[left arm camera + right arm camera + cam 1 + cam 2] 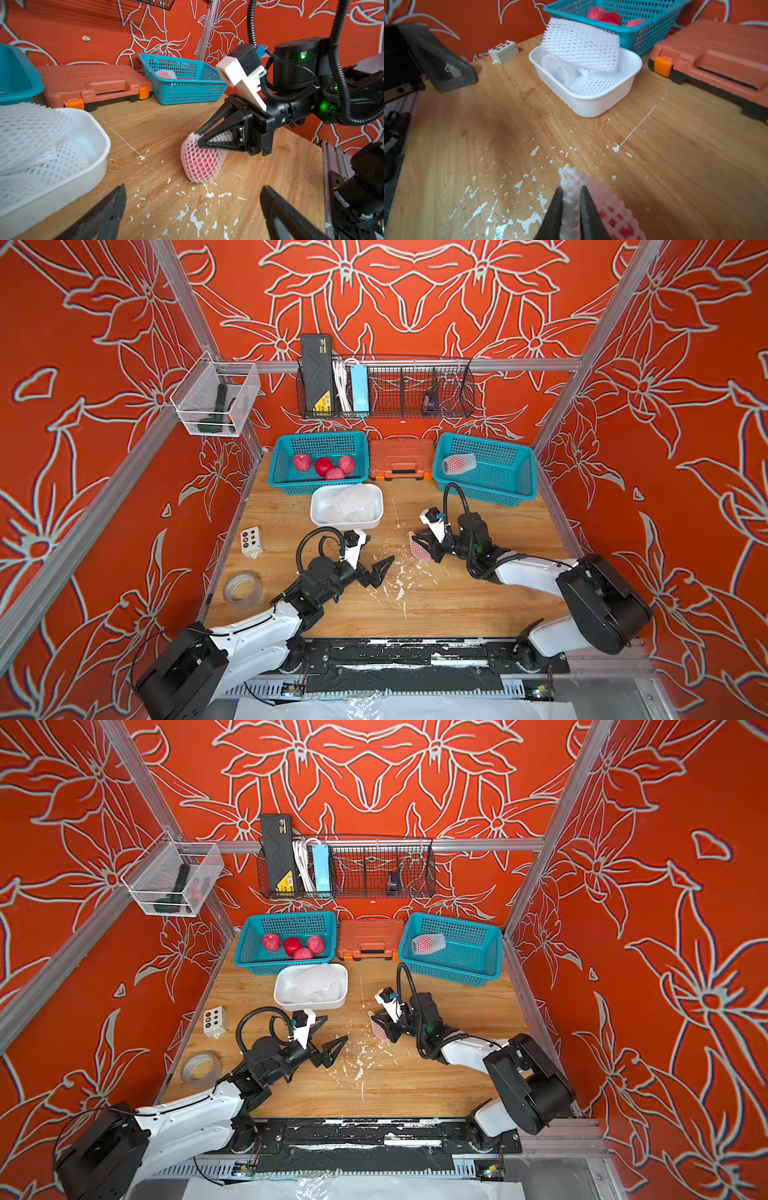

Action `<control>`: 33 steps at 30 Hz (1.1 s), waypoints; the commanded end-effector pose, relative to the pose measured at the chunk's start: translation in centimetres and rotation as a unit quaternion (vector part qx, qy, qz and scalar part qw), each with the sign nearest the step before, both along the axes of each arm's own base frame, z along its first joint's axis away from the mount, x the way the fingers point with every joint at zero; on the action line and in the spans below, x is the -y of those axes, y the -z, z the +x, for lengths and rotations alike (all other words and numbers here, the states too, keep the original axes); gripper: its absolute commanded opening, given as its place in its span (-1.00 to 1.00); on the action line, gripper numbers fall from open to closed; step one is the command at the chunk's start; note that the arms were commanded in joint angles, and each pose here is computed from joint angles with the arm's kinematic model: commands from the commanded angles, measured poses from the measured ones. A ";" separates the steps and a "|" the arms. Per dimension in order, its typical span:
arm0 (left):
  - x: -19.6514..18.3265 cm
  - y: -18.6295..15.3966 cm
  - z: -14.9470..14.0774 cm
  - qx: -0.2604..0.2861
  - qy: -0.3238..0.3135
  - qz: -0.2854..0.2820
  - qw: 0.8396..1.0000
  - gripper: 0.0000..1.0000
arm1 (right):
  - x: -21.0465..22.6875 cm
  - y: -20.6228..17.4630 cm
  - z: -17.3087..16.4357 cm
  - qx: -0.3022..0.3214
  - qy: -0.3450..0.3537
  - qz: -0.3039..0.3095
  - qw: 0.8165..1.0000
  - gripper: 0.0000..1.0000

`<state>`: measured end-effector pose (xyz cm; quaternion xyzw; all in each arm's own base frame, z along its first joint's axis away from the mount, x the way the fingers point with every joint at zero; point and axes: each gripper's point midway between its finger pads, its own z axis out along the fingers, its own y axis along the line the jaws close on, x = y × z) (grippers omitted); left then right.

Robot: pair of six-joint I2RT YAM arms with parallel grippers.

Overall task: Remove foam nets from apples
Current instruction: Remove the foam net from the apple.

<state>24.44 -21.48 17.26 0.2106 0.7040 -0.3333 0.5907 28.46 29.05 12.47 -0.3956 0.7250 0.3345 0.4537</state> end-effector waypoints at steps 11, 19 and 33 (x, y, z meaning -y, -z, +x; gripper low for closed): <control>-1.5 -0.3 1.0 0.018 -0.051 0.009 0.998 0.96 | -2.5 -4.0 0.0 0.017 -0.053 0.044 0.997 -1.00; -2.5 0.1 2.0 0.010 -0.092 0.013 0.996 0.96 | -4.4 -2.6 5.0 -0.031 0.041 0.002 0.999 -1.00; -3.9 0.1 2.9 0.006 -0.136 0.012 0.991 0.96 | -5.0 -4.0 5.1 -0.028 0.113 0.001 0.993 -1.00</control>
